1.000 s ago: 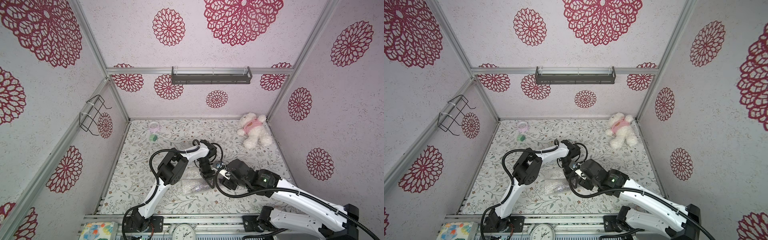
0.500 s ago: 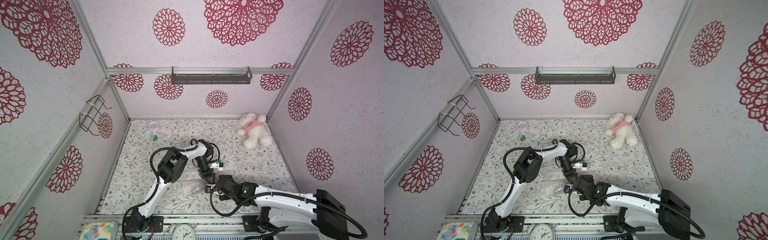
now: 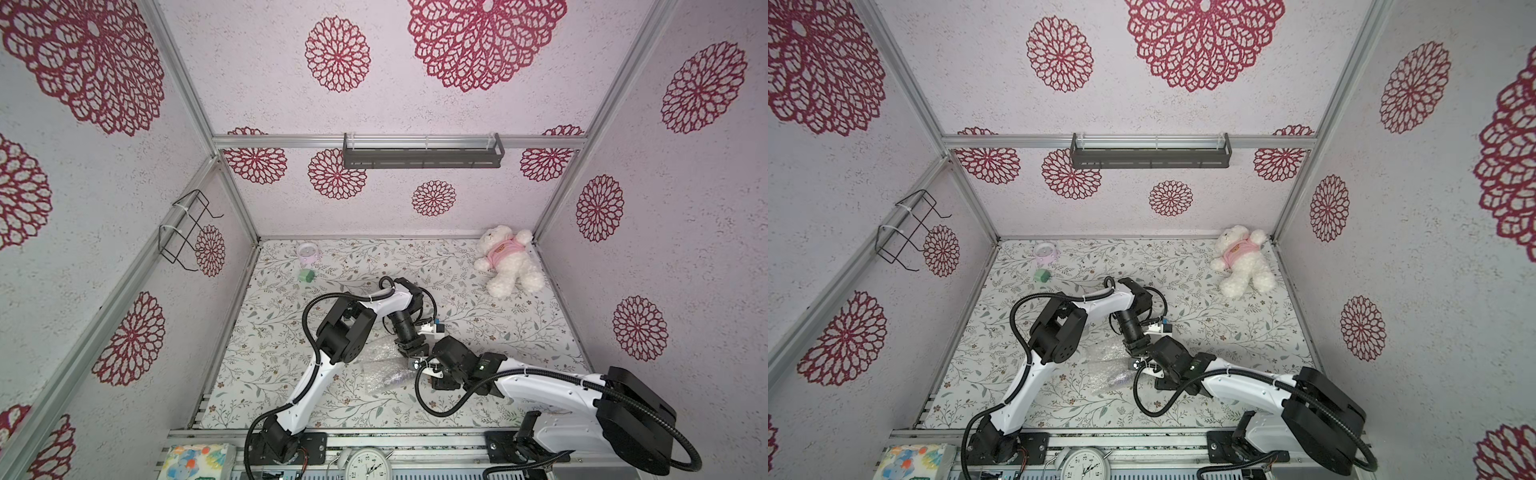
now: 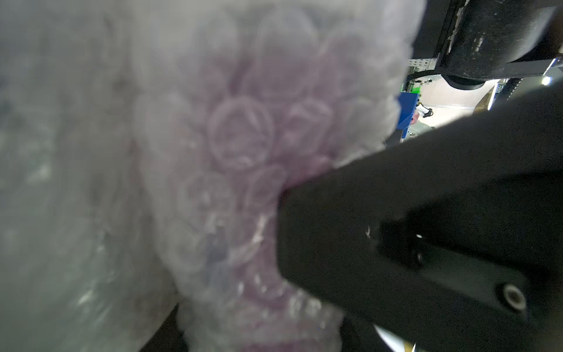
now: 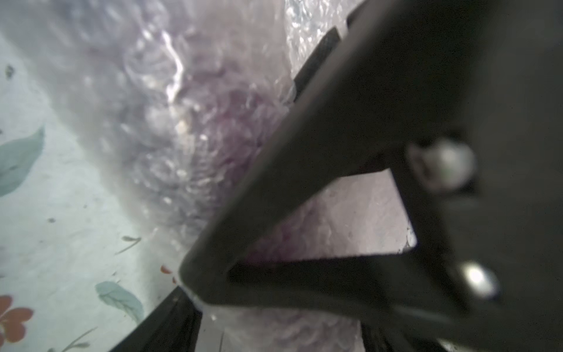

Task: Wrap wine bottles in bubble wrap
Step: Wrap the wine bottle in bubble wrap.

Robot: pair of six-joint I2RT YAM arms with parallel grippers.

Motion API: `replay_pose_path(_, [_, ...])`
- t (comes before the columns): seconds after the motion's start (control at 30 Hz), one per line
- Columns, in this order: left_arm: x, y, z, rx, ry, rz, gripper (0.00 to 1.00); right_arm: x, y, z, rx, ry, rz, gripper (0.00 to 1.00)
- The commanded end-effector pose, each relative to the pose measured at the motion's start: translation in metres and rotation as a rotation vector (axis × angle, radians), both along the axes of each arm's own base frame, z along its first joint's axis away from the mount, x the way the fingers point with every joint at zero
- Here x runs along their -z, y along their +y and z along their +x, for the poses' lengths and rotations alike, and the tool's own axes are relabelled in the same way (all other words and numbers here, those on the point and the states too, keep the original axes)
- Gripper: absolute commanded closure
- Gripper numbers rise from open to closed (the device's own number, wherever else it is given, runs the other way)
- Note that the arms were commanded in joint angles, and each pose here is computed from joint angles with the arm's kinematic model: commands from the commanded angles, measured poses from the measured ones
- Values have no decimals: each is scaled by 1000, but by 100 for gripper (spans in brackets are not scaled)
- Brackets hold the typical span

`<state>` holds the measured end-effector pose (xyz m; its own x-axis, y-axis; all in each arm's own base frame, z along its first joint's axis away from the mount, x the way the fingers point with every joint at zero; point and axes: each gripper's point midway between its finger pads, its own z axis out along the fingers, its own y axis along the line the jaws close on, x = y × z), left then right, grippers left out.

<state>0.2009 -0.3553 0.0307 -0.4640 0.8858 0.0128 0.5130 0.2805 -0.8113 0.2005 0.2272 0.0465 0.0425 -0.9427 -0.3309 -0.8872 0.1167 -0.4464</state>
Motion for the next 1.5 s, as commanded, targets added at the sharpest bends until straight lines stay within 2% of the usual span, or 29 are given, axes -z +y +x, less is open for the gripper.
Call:
replay_pose_path(0.0, [7,12,5,-12,26,44,54,17,-4,-16,-39,122,-40,31])
replay_pose_path(0.17, [3,15,10,-28,18,30,51,26,-7,-24,-56,194,-85,42])
replay_pose_path(0.3, [1,18,16,-39,-13,32,38,28,-10,-34,-56,277,-127,49])
replay_pose_path(0.33, [1,19,17,-43,-21,32,11,29,-12,-37,-53,299,-139,50])
replay_pose_path(0.37, [-1,19,18,-45,-29,31,3,30,-14,-40,-48,315,-149,51])
replay_pose_path(0.57, [-16,26,32,-81,-87,12,3,28,-17,-49,-30,390,-179,56])
replay_pose_path(0.77, [-49,44,67,-193,-226,-30,3,28,-16,-56,-18,457,-176,60])
replay_pose_path(0.87, [-65,63,91,-274,-342,-18,3,25,-14,-59,-3,504,-156,61])
replay_pose_path(1.0, [-73,103,133,-425,-562,109,3,20,-9,-59,23,565,-108,62])
replay_pose_path(1.07, [-83,131,156,-502,-730,208,3,16,-4,-58,35,599,-70,62])
replay_pose_path(1.13, [-93,169,184,-612,-953,352,3,12,-1,-56,53,635,-46,60])
replay_pose_path(1.17, [-100,181,190,-651,-1046,383,3,11,0,-56,61,653,-43,58])
replay_pose_path(1.23, [-124,202,197,-743,-1226,389,3,10,1,-52,85,687,-47,58])
replay_pose_path(1.3, [-144,219,196,-855,-1333,379,3,11,3,-50,101,728,-44,58])
replay_pose_path(1.4, [-150,232,180,-886,-1406,348,3,11,7,-47,126,791,-24,59])
replay_pose_path(1.47, [-149,225,167,-858,-1376,268,3,10,10,-43,149,829,-7,59])
